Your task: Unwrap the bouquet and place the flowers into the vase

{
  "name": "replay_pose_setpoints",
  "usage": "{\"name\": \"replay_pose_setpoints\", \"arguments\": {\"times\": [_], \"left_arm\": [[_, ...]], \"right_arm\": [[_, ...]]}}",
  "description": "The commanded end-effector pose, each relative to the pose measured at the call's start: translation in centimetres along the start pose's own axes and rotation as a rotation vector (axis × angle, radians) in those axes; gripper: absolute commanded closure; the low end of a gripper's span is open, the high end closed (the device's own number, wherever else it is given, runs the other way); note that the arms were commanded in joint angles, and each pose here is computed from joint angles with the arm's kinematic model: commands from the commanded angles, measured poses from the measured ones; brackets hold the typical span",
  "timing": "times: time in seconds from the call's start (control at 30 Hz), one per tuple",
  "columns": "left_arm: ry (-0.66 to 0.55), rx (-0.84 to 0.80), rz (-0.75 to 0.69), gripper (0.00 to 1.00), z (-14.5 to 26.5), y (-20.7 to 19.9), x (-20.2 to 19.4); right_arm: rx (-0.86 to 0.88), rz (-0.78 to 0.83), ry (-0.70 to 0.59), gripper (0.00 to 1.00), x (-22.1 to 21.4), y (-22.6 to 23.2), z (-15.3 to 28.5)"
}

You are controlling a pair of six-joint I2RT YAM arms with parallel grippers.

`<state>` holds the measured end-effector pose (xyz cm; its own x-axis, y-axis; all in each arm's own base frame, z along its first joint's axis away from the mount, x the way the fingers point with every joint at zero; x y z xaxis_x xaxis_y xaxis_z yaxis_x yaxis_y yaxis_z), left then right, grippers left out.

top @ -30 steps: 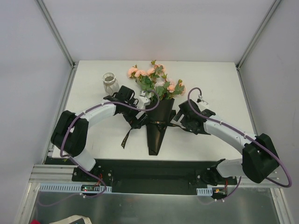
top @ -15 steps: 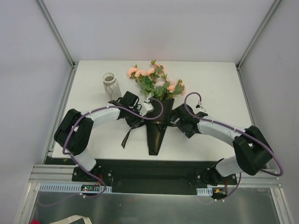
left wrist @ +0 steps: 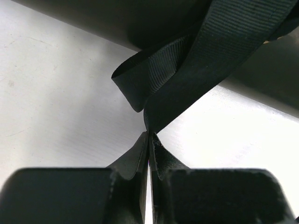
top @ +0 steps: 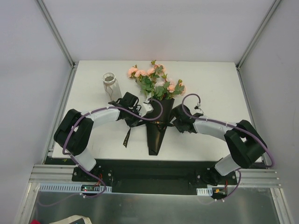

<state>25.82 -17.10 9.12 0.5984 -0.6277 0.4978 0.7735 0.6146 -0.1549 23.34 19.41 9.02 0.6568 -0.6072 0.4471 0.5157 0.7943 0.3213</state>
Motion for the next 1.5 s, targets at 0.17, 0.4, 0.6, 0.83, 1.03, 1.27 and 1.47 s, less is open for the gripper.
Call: {"name": "replay_pose_setpoints", "arguments": {"times": [0.17, 0.4, 0.6, 0.83, 1.03, 1.27, 1.47], "left_arm": [[-0.054, 0.127, 0.024, 1.0, 4.6, 0.1, 0.6], [-0.108, 0.254, 0.22, 1.0, 10.8, 3.5, -1.9], [-0.117, 0.406, 0.359, 1.0, 14.6, 5.9, -8.0], [-0.113, 0.592, 0.511, 1.0, 17.5, 7.3, -13.1], [-0.127, 0.644, 0.594, 0.28, 19.2, 8.3, -14.5], [-0.222, 0.556, 0.632, 0.01, 19.8, 7.1, -13.0], [-0.222, 0.466, 0.691, 0.01, 19.1, 6.6, -12.7]], "right_arm": [[-0.009, 0.024, -0.17, 0.97, 3.0, -0.3, 3.2], [-0.067, 0.09, -0.413, 0.99, 8.6, -3.8, 8.8], [-0.198, 0.073, -0.53, 0.99, 11.9, -9.7, 10.7], [-0.329, 0.063, -0.602, 0.99, 14.0, -13.7, 12.0], [-0.307, 0.251, -0.542, 0.14, 15.0, -13.3, 13.0], [0.079, 0.868, -0.487, 0.03, 8.5, -5.1, 15.5], [0.236, 1.46, -0.417, 0.03, -0.4, -0.5, 16.9]]}}
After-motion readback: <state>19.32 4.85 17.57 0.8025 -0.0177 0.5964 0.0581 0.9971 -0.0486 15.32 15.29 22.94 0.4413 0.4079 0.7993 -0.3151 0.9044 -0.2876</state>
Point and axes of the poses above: each gripper's point midway between its finger pads, its own z axis back along the fingers, its own y axis along the line the jaws close on, x = y × z, the point moved 8 cm from there along z, back along the fingers, and after that the axes turned 13 degrees about z, right-handed, at the moved point
